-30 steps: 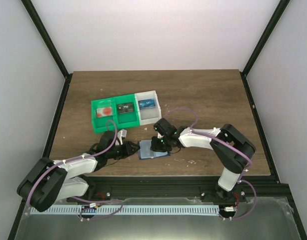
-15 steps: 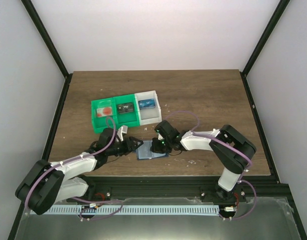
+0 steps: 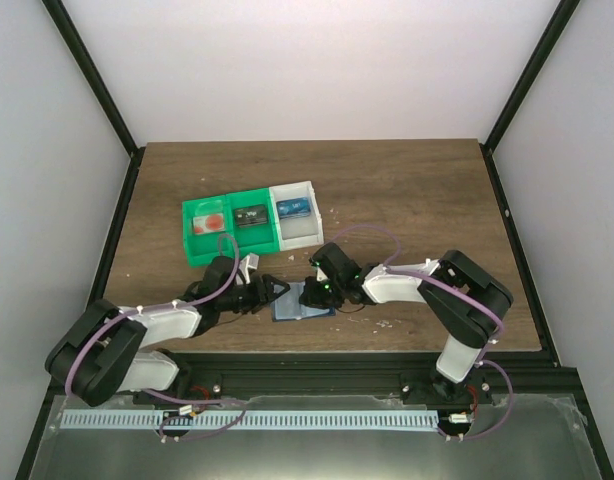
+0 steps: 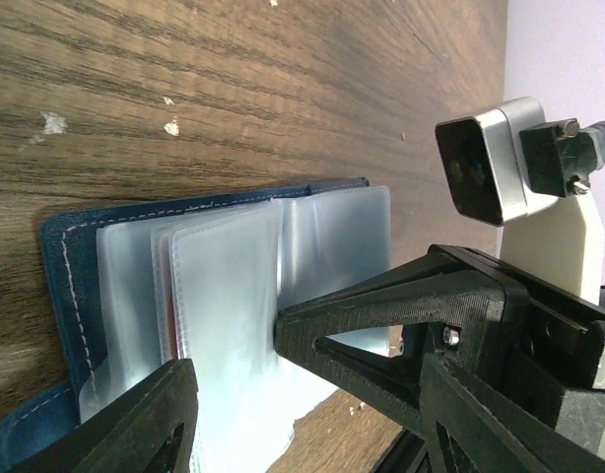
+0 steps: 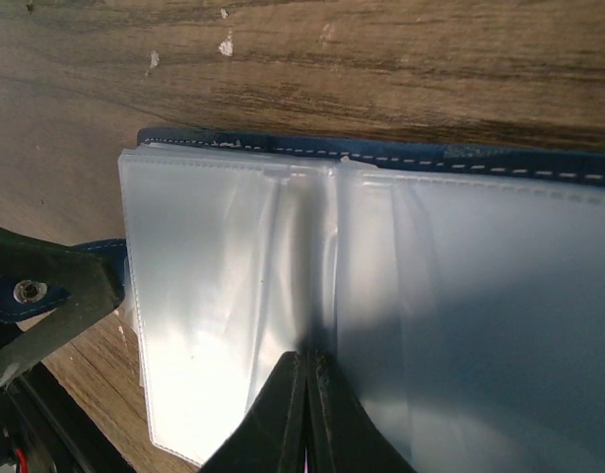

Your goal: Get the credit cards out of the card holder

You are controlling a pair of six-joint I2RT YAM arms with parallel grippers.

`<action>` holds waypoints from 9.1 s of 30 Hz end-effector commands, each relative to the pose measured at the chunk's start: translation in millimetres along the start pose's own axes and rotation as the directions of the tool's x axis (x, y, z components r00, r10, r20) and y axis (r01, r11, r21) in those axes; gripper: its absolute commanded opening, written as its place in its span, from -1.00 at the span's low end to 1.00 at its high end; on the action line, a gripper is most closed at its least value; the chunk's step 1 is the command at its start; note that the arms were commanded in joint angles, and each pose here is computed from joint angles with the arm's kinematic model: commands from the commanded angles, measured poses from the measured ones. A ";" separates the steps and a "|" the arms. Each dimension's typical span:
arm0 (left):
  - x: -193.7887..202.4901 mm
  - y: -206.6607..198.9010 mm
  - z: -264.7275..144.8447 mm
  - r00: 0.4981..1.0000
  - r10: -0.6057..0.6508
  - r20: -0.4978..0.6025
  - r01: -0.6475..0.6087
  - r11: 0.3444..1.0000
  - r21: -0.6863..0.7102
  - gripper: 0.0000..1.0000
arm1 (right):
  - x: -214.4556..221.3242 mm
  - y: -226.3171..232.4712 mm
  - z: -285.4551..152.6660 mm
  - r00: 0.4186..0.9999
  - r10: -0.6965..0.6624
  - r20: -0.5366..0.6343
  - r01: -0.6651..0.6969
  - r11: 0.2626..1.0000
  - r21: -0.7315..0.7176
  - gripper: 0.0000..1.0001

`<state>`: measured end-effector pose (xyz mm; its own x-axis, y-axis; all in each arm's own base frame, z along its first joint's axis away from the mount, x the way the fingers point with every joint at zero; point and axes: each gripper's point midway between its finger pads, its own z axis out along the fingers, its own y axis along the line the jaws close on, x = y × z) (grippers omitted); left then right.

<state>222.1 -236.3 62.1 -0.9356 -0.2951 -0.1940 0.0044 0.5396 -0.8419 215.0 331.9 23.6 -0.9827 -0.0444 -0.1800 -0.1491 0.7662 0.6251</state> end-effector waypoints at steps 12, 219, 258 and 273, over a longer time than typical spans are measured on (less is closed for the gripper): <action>-1.4 -0.7 4.5 1.000 0.020 0.002 -0.020 1.000 0.013 0.32 | 16.5 -13.8 2.7 0.999 0.022 -0.045 -0.020 0.999 0.041 -0.96; 48.3 -8.0 26.3 0.992 0.029 -0.123 -0.021 0.998 0.067 -0.67 | 36.5 -47.1 -27.1 0.996 0.017 0.085 -0.020 0.999 0.038 -0.81; 49.9 -5.0 31.4 0.988 0.057 -0.144 -0.049 0.997 0.059 -0.74 | 39.3 -51.4 -24.0 0.997 0.024 0.077 -0.028 0.999 0.044 -0.82; 50.1 5.3 25.1 0.989 0.054 -0.135 -0.054 0.999 0.000 -1.00 | 38.8 -52.3 -25.0 0.996 0.024 0.082 -0.028 0.998 0.050 -0.83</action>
<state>184.5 -273.6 37.8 -0.9762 -0.1571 -0.1492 0.0459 0.5229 -0.8512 193.0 289.5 25.3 -0.9625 0.0411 -0.2681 -0.1500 0.7430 0.6523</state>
